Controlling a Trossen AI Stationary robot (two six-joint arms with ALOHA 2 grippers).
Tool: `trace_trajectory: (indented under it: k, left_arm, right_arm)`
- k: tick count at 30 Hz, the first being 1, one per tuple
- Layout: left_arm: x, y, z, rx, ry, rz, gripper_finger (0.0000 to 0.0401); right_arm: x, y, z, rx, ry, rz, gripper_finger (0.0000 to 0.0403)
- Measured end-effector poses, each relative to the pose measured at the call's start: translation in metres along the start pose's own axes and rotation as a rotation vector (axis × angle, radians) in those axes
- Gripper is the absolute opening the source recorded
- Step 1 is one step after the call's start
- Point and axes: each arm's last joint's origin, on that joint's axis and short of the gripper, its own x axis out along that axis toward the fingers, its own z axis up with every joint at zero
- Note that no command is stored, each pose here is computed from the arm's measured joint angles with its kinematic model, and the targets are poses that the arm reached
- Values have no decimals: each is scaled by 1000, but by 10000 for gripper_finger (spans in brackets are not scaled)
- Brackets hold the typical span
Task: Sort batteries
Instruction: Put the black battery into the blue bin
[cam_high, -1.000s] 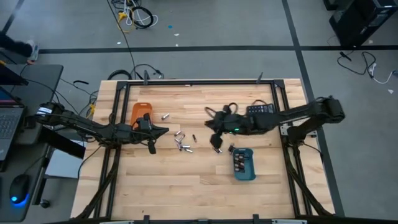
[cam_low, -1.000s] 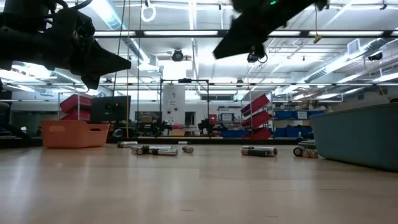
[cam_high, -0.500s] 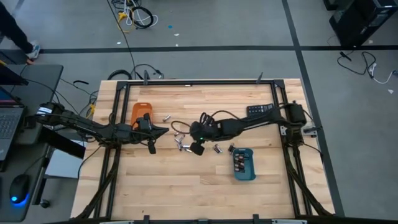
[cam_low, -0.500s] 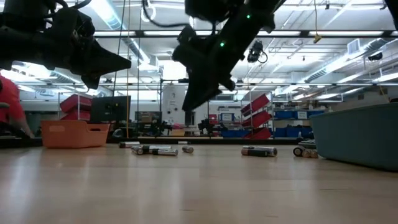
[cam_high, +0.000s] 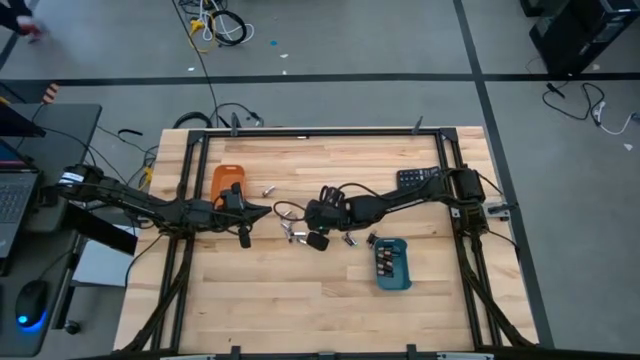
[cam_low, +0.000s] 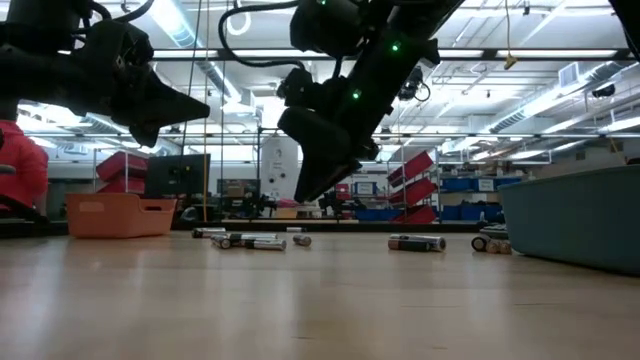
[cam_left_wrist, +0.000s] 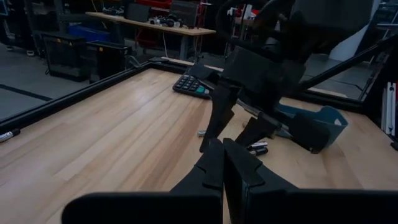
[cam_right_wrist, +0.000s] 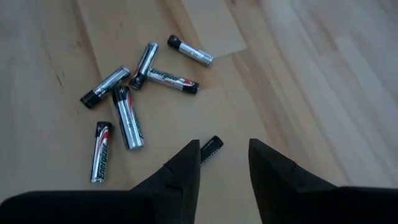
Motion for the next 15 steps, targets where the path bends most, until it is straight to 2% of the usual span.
trace_trajectory:
  k: [8,15]
  left_arm:
    - [0,0,0,5,1,1,0]
    - [0,0,0,27,1,2,0]
  right_arm:
    - [11,-2,-16,82,-35,-11,151]
    - [20,0,-36,42,-105,23,155]
